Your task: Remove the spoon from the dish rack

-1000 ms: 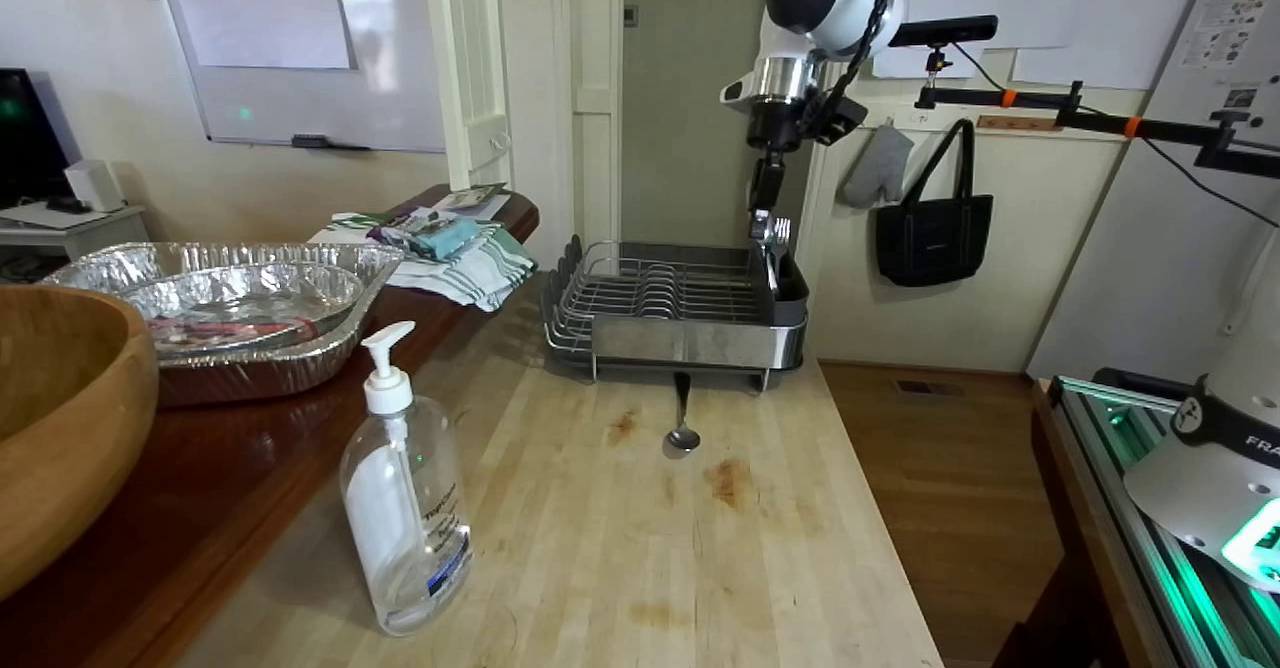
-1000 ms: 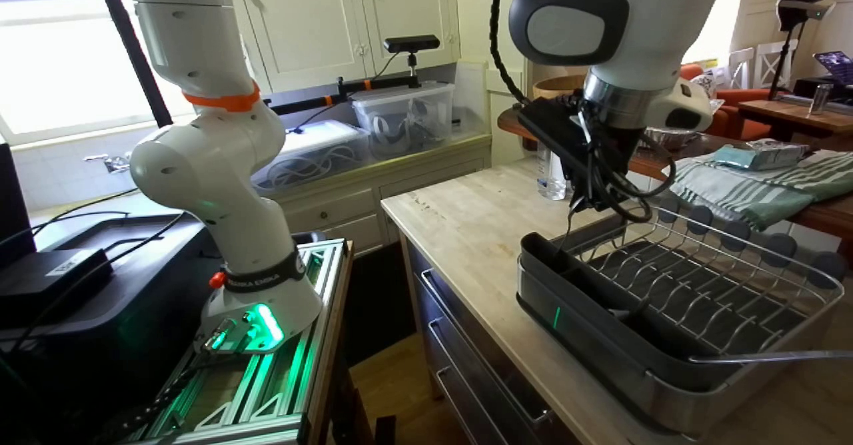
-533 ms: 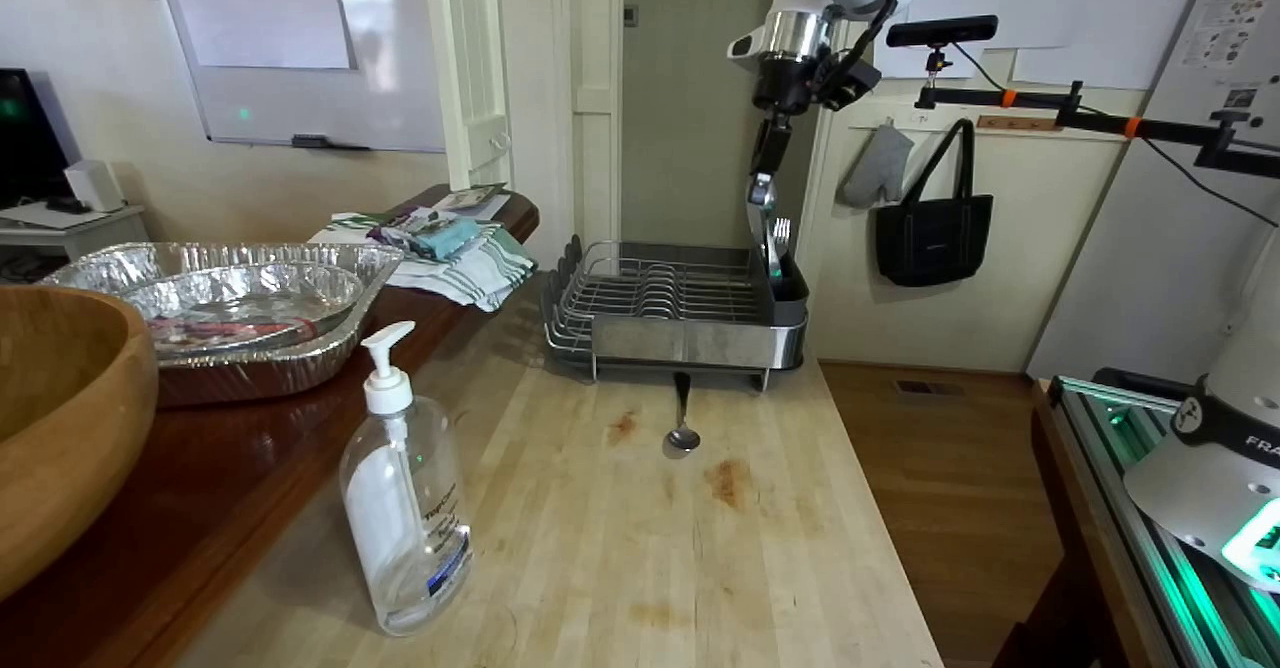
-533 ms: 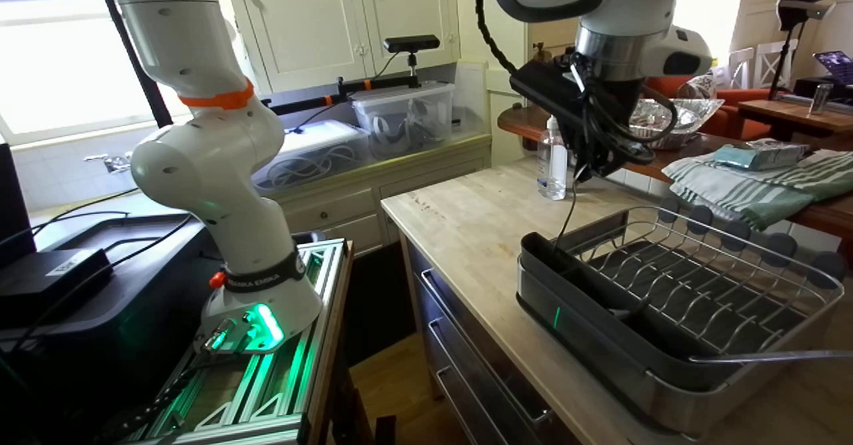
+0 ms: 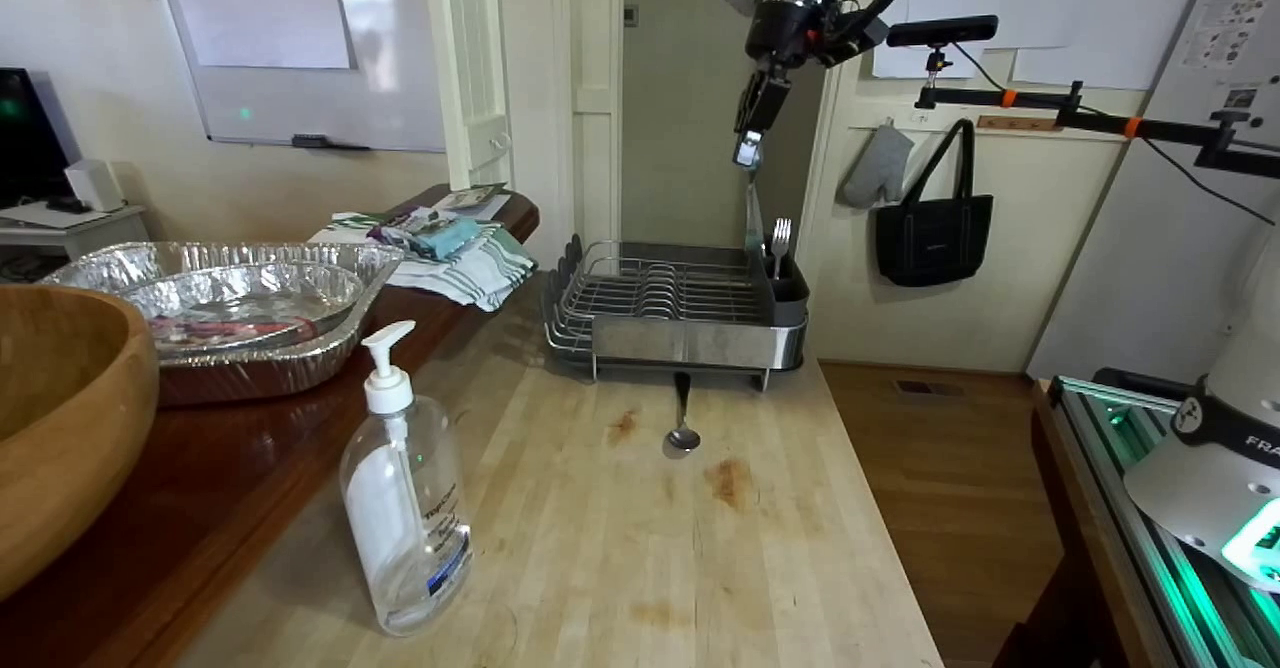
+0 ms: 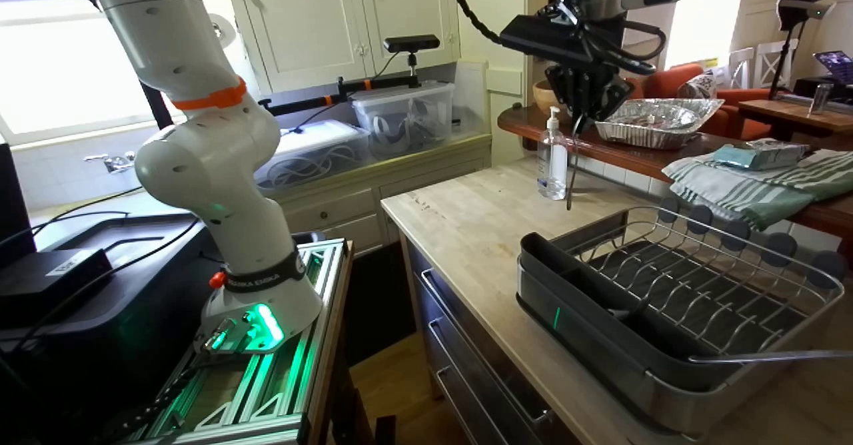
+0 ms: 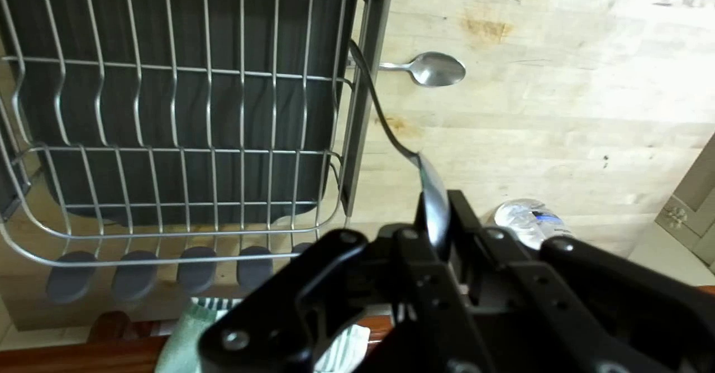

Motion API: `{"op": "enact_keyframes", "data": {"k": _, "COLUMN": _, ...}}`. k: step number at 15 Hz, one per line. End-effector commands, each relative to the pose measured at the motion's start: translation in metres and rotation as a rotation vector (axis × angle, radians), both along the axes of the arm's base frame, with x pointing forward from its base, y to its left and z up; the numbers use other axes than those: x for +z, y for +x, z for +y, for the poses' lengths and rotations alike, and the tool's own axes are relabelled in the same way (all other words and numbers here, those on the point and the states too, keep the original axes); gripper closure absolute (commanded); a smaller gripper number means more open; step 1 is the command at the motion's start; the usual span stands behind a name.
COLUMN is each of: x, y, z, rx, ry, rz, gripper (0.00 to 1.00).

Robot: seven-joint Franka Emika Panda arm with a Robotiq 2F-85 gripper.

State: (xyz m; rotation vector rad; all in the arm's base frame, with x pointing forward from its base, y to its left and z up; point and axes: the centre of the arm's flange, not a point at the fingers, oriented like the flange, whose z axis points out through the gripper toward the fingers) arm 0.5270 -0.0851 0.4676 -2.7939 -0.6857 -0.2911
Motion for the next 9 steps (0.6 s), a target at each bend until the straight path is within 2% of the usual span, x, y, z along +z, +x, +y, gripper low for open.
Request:
{"op": "enact_keyframes", "data": {"k": 1, "x": 0.007, "y": -0.003, "z": 0.036, "rx": 0.054, "ry": -0.042, "rz": -0.027, "gripper": 0.98}}
{"op": "enact_keyframes", "data": {"k": 5, "x": 0.001, "y": 0.005, "z": 0.077, "rx": 0.131, "ry": -0.079, "rz": -0.024, "gripper": 0.98}}
{"op": "enact_keyframes", "data": {"k": 9, "x": -0.011, "y": 0.010, "z": 0.113, "rx": 0.206, "ry": -0.124, "rz": 0.027, "gripper": 0.98}}
